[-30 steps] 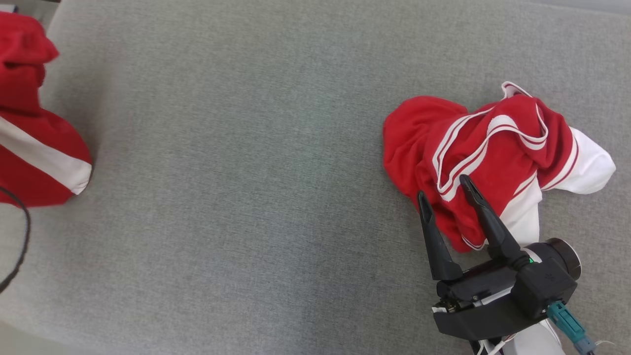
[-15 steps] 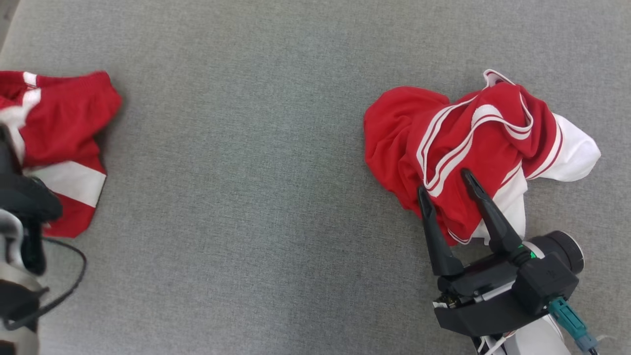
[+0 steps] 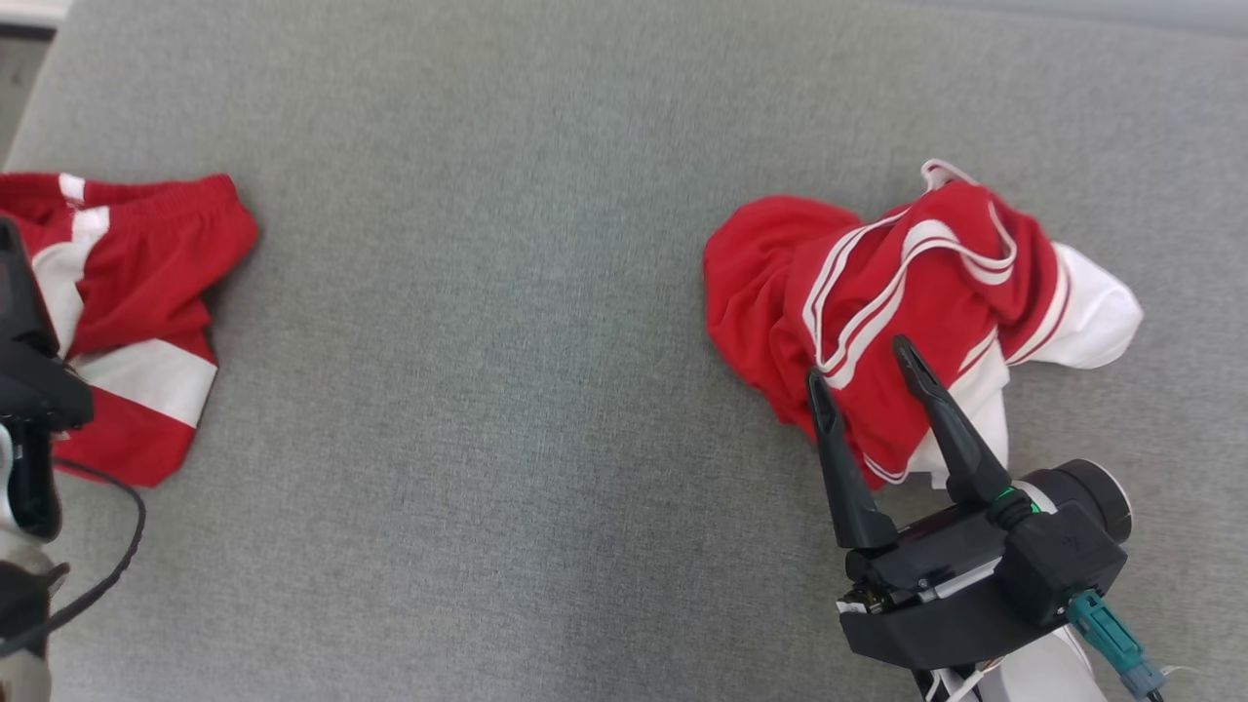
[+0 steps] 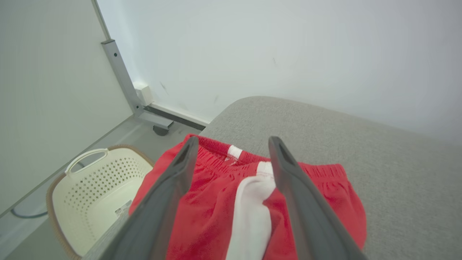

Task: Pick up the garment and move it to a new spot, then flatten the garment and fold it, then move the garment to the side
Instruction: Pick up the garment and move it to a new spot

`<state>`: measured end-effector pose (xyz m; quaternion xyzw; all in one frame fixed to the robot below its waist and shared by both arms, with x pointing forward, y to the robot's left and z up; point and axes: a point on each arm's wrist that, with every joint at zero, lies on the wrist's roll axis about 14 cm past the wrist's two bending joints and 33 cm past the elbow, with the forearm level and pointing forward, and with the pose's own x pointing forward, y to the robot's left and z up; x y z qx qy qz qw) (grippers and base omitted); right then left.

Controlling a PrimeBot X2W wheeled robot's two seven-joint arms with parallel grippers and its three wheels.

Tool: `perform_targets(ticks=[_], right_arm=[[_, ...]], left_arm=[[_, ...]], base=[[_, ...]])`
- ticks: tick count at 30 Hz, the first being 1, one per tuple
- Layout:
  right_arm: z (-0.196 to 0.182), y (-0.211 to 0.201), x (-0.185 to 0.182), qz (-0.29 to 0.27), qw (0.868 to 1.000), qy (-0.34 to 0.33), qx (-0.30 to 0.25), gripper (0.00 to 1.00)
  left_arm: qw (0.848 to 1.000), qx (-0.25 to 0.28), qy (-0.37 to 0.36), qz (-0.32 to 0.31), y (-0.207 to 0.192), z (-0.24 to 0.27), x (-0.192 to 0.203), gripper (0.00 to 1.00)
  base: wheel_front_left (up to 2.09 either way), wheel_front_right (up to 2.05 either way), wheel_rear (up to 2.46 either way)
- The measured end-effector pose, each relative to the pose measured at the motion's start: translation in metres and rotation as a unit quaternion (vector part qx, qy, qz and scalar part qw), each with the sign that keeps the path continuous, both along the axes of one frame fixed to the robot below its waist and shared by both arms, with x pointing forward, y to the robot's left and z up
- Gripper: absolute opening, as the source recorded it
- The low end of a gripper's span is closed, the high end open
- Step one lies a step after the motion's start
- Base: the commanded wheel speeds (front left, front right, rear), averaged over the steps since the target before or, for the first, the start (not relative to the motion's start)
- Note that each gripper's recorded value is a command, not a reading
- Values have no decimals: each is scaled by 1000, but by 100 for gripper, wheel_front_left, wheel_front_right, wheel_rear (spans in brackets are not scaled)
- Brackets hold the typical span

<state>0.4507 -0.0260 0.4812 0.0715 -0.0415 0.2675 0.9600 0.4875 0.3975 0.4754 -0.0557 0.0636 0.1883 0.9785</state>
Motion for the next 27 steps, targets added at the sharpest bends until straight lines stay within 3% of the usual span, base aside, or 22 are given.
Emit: perform_targets(ticks=[7,13,27], right_arm=[[29,-5,-6,-15,999,-26,16,100],[48,-34,-15,-64,997,-43,14,100],[65,-122,-46,-192,980,-55,-6,100]], left_arm=[[996,50,-66,-29,-14,50,-1,100],[985,79,-126,-85,-63,84,1,100],[959,50,-164,-227,-196,79,-6,100]], base=[[0,0,0],[0,0,0],[0,0,0]])
